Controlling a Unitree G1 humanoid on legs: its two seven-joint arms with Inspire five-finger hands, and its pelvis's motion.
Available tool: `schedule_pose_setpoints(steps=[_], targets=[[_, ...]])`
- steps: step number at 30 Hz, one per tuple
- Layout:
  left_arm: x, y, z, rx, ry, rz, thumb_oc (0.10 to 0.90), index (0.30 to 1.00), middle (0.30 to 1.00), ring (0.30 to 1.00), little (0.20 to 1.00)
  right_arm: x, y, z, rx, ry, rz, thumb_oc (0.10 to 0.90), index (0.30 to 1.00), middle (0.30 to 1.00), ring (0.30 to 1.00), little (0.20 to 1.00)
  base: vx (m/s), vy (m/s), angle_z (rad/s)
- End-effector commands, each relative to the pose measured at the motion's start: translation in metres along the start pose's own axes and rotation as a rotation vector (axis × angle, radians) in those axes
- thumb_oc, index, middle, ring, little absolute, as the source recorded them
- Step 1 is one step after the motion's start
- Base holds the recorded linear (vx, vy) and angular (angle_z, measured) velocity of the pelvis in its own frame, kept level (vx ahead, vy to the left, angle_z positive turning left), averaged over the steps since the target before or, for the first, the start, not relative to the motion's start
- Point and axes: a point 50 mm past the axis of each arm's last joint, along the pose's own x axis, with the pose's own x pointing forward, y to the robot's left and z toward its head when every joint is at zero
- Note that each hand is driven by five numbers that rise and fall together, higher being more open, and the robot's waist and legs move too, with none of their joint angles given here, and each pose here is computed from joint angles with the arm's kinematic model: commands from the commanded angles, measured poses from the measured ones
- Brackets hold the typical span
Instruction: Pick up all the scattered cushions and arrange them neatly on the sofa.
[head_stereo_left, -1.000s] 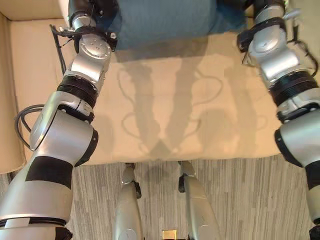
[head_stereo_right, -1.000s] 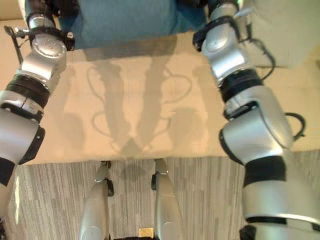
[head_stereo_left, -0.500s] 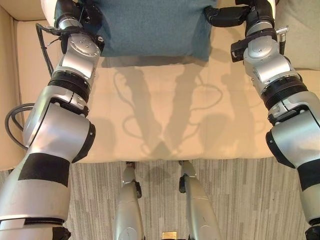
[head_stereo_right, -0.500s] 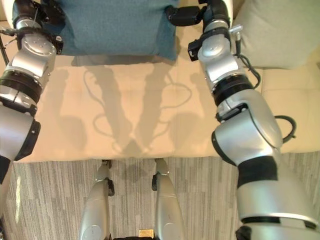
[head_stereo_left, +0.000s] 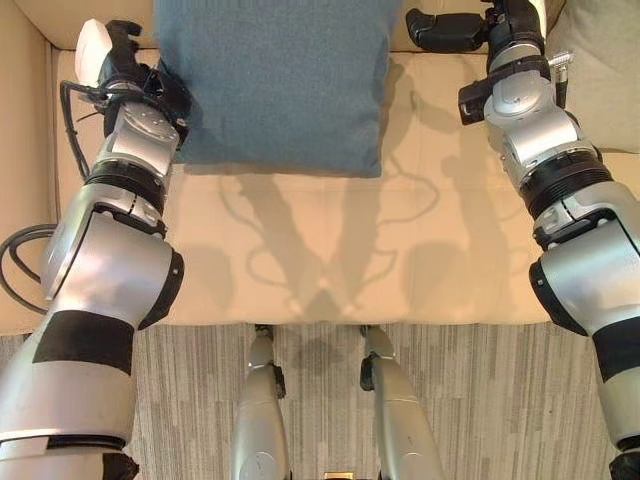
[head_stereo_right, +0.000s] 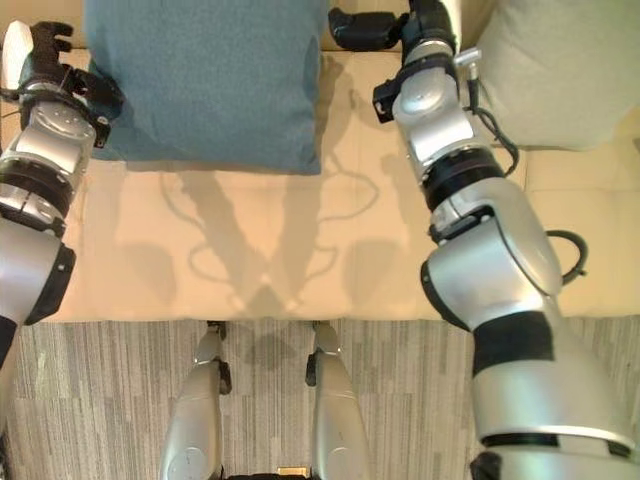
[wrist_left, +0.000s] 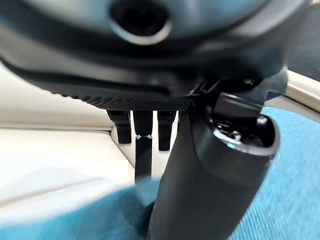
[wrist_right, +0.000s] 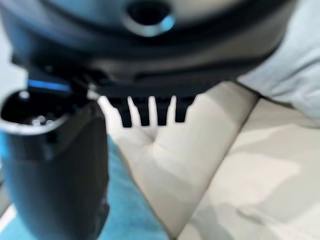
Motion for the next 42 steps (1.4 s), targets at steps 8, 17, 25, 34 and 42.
schedule_pose_setpoints(steps=[8, 17, 25, 34, 42], targets=[[0.013, 0.07, -0.065, -0.032, 0.196, 0.276, 0.8, 0.9, 0.9, 0.9, 0.9, -0.013, 0.032, -0.012, 0.075, -0.027, 0.018, 0.8, 0.9, 0.9, 0.9, 0.9, 0.0, 0.0, 0.0], [0.009, 0.072, -0.095, -0.171, 0.138, 0.342, 0.8, 0.9, 0.9, 0.9, 0.9, -0.032, 0.003, -0.024, -0.097, -0.238, -0.071, 0.8, 0.9, 0.9, 0.9, 0.9, 0.01, 0.002, -0.01], [-0.143, -0.021, -0.303, -0.242, 0.564, 0.088, 0.8, 0.9, 0.9, 0.9, 0.9, -0.195, -0.05, -0.226, -0.287, 0.24, -0.037, 0.8, 0.9, 0.9, 0.9, 0.9, 0.12, -0.043, 0.03], [-0.339, -0.01, -0.421, -0.086, 1.244, -0.046, 0.8, 0.9, 0.9, 0.9, 0.9, -0.329, -0.052, -0.319, -0.137, 0.833, -0.031, 0.8, 0.9, 0.9, 0.9, 0.9, 0.03, -0.034, -0.12], [-0.391, -0.028, -0.421, -0.099, 1.399, -0.175, 0.8, 0.9, 0.9, 0.9, 0.9, -0.378, -0.052, -0.333, -0.071, 1.008, -0.092, 0.8, 0.9, 0.9, 0.9, 0.9, -0.21, -0.008, -0.03]])
